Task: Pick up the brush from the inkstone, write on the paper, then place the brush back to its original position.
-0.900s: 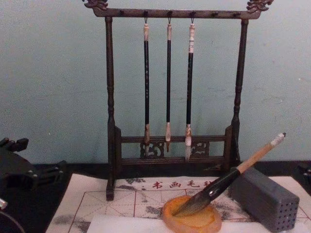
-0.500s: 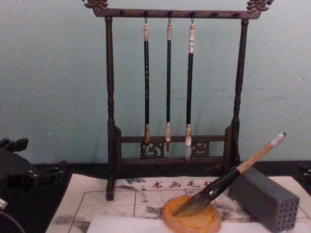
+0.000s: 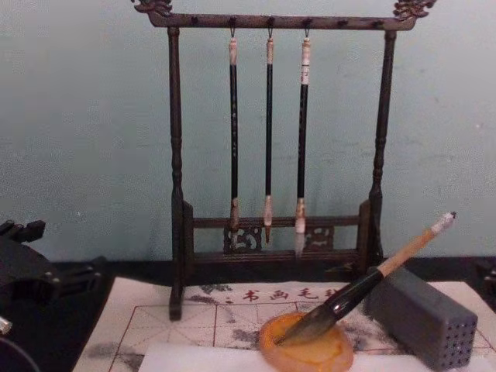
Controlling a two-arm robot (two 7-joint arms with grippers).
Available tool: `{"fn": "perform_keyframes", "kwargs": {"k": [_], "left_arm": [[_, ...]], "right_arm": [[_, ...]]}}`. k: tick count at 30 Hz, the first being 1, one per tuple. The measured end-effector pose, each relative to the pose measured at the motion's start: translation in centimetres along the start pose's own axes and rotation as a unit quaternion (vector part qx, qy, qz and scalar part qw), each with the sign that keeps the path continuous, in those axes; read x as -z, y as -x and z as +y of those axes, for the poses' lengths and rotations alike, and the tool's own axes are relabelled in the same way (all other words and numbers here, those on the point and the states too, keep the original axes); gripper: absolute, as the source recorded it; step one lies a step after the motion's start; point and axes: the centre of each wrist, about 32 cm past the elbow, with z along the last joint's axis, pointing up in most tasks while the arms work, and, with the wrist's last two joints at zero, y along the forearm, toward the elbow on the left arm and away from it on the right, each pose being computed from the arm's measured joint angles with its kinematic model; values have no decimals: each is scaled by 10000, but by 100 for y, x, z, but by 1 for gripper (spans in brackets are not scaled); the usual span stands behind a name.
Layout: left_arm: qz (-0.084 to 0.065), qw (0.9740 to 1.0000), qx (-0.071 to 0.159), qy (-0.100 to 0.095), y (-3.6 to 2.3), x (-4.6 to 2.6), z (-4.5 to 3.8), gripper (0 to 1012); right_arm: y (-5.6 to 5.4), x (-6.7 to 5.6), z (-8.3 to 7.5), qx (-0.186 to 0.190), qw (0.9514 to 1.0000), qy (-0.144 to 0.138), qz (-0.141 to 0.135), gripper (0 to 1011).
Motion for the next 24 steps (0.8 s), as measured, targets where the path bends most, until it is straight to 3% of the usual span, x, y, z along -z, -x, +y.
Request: {"fn": "perform_keyframes", "kwargs": {"k": [24], "left_arm": [[0, 10000, 0, 0, 0, 0, 0, 1001]], "right_arm": [[0, 0, 0, 0, 10000, 0, 0, 1002]]}}
